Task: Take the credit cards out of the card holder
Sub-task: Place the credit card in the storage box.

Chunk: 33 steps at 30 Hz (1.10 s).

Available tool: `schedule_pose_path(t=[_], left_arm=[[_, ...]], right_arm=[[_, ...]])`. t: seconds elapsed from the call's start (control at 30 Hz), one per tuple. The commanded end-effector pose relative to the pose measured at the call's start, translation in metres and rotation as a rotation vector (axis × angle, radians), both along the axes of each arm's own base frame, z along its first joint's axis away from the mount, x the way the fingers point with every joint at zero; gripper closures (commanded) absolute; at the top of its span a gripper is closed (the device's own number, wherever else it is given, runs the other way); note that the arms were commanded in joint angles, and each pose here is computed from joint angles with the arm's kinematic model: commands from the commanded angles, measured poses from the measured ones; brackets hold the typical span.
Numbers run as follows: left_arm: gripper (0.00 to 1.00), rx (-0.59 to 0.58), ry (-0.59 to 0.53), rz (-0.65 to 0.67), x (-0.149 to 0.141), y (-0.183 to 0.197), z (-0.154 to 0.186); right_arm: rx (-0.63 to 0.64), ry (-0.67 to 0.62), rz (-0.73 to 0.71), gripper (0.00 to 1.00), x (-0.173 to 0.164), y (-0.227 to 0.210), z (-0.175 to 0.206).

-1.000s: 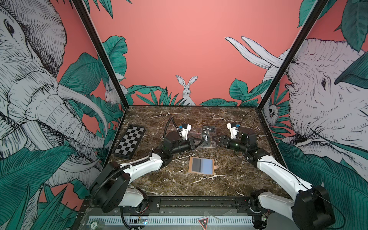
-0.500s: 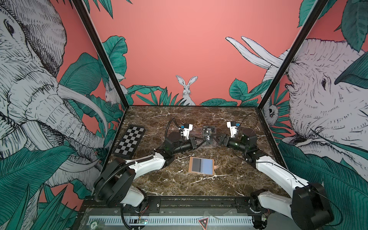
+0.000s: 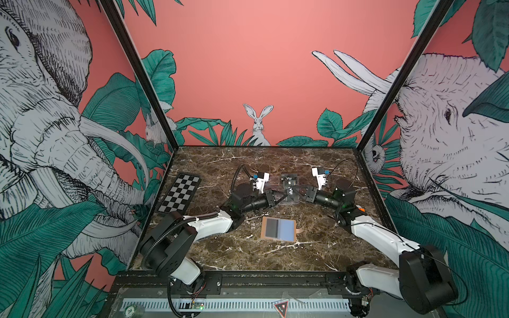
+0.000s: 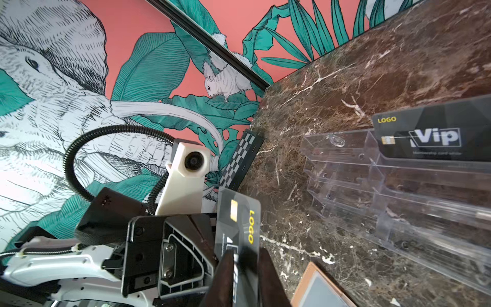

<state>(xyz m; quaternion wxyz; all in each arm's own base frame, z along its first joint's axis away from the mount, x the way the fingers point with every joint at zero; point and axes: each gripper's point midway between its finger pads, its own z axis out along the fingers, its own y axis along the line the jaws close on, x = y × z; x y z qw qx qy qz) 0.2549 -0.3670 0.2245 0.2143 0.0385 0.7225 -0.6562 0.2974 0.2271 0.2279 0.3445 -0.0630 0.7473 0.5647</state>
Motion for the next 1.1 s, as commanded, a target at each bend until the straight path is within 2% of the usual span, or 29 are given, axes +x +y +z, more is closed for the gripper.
schedule_pose_path(t=[0.0, 0.07, 0.1, 0.4, 0.5, 0.6, 0.73, 0.9, 1.07], left_arm=[[1.0, -0.059, -0.029, -0.029, -0.003, -0.005, 0.016], [1.0, -0.074, -0.032, -0.04, -0.004, -0.007, 0.017], [1.0, -0.081, -0.035, -0.042, -0.004, -0.007, 0.018], [0.41, -0.015, -0.083, -0.008, -0.003, 0.002, 0.01], [0.28, 0.048, -0.105, 0.021, -0.002, 0.012, 0.004], [0.16, 0.178, -0.149, 0.089, 0.002, 0.03, -0.006], [0.08, 0.382, -0.24, 0.166, 0.004, 0.057, -0.012], [0.01, 0.525, -0.338, 0.247, 0.006, 0.086, -0.007], [0.01, 0.612, -0.441, 0.307, 0.006, 0.108, 0.004]], right_arm=[[0.037, -0.062, 0.079, 0.93, -0.012, 0.007, 0.015], [0.022, -0.055, 0.083, 1.0, -0.013, 0.007, 0.011], [0.014, -0.05, 0.084, 1.0, -0.013, 0.007, 0.01], [-0.074, -0.061, 0.068, 1.0, -0.016, 0.001, 0.004], [-0.139, -0.09, 0.056, 1.0, -0.016, -0.004, 0.005], [-0.265, -0.123, 0.039, 1.0, -0.014, -0.012, 0.002], [-0.393, -0.182, 0.024, 1.0, -0.006, -0.019, 0.007], [-0.495, -0.232, 0.043, 1.0, 0.004, -0.022, 0.009], [-0.591, -0.309, 0.104, 1.0, 0.009, -0.022, 0.009]])
